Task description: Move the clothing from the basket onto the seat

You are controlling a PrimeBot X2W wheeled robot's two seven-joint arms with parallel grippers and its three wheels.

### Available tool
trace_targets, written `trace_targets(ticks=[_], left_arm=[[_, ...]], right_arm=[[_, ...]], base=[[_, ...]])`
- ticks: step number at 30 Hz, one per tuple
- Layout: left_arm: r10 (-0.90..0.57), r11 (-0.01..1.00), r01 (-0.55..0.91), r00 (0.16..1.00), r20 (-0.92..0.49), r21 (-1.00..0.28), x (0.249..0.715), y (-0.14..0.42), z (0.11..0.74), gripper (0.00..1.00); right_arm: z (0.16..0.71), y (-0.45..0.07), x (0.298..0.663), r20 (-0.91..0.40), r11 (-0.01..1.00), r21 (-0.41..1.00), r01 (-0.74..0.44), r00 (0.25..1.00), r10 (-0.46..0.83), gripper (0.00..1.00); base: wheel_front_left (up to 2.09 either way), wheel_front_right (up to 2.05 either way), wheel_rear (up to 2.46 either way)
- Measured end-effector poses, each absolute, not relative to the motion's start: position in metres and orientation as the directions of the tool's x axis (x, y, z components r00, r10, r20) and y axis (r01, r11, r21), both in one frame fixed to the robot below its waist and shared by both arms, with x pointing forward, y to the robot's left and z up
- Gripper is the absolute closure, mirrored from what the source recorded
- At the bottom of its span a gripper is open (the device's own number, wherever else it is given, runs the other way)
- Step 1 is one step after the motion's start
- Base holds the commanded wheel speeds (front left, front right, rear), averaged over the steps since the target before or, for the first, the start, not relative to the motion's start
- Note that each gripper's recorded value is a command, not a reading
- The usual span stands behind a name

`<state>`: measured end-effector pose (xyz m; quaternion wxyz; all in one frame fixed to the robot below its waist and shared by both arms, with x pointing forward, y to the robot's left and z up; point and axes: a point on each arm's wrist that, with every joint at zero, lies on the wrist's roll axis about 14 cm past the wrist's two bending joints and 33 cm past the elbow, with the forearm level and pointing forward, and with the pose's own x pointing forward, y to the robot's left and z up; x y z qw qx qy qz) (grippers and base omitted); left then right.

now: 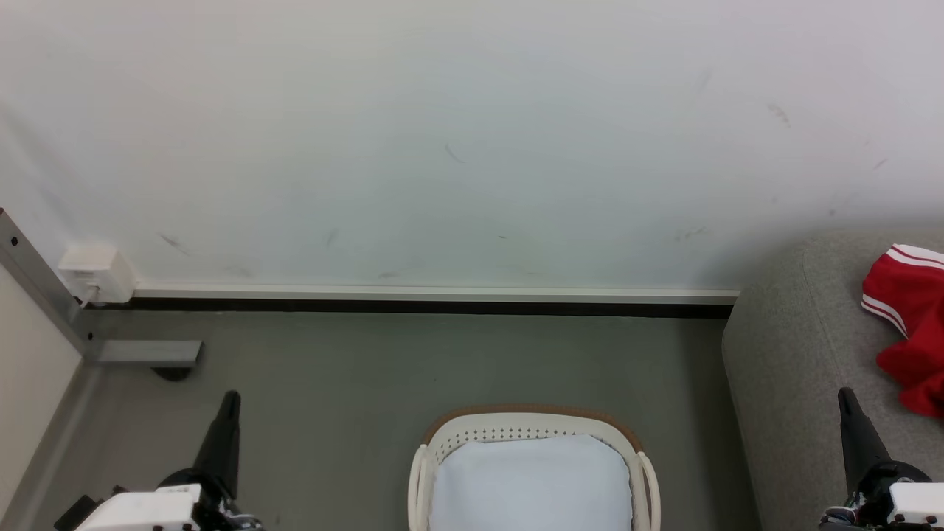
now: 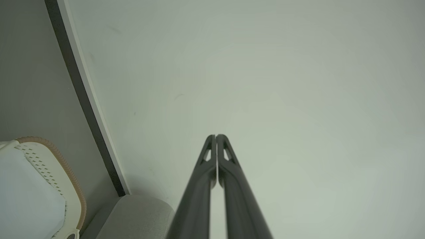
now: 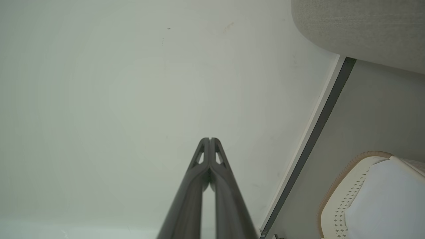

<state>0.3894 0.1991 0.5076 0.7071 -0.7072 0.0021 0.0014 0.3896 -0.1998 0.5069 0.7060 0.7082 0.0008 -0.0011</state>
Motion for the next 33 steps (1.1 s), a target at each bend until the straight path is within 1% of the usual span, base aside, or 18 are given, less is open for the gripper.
trace_targets(ticks=[33], left_arm=[[-0.001,0.000,-0.004,1.000,-0.004,-1.000,0.3894,0.1991,0.5077,1.00]], right_arm=[[0.5070,-0.2000,0.3896,-0.002,-0.004,1.000,0.002,1.000,0.000,1.00]], base=[[0.00,0.00,0.00]])
